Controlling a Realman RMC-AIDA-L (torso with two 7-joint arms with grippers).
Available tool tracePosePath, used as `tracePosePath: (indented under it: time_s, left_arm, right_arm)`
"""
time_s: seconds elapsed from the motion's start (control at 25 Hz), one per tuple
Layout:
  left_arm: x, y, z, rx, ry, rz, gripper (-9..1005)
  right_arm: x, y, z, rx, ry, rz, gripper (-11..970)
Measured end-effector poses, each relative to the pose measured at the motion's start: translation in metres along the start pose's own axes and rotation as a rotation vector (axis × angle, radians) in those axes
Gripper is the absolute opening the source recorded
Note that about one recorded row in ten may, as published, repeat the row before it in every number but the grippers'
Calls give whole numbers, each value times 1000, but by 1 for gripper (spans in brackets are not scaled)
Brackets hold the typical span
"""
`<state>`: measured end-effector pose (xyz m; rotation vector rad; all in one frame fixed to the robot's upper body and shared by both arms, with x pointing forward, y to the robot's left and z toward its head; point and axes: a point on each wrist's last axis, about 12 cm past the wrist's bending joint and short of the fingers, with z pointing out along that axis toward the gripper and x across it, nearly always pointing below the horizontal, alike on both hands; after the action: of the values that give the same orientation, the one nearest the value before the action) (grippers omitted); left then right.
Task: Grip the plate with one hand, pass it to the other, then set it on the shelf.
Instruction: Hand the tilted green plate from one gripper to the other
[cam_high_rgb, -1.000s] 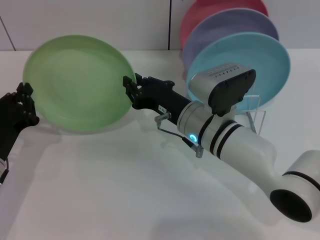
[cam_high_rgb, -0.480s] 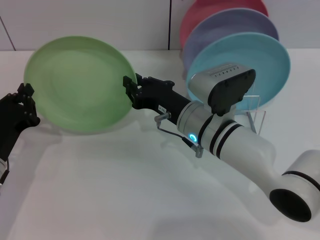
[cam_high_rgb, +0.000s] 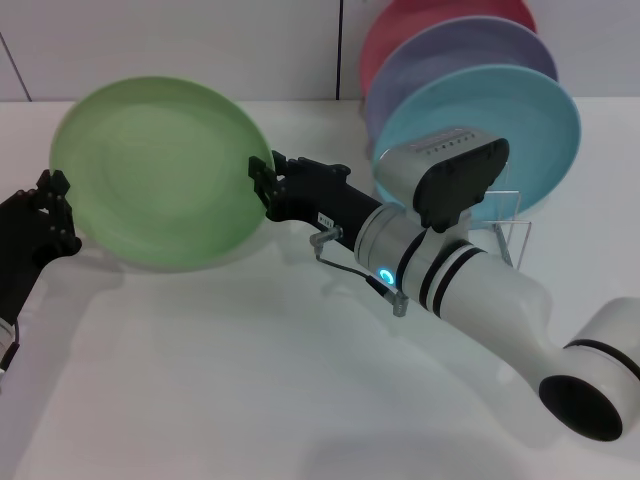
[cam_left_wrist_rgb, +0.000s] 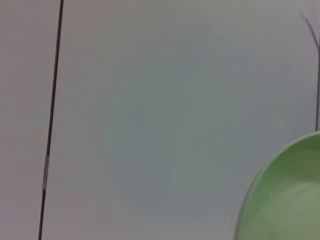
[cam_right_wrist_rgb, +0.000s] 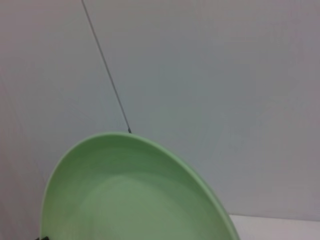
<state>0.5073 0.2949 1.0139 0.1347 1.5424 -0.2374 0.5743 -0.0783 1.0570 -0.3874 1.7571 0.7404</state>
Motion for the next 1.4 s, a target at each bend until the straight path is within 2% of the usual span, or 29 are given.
tracePosePath:
  time_s: [0.32, 1.4]
  left_arm:
    - [1, 0, 0, -2, 9, 6, 103]
    - [2, 2, 0, -8, 17, 7, 112]
  right_arm:
    - [0, 2, 2, -14, 16, -91, 209]
    - [1, -1, -1, 11, 4, -162, 205]
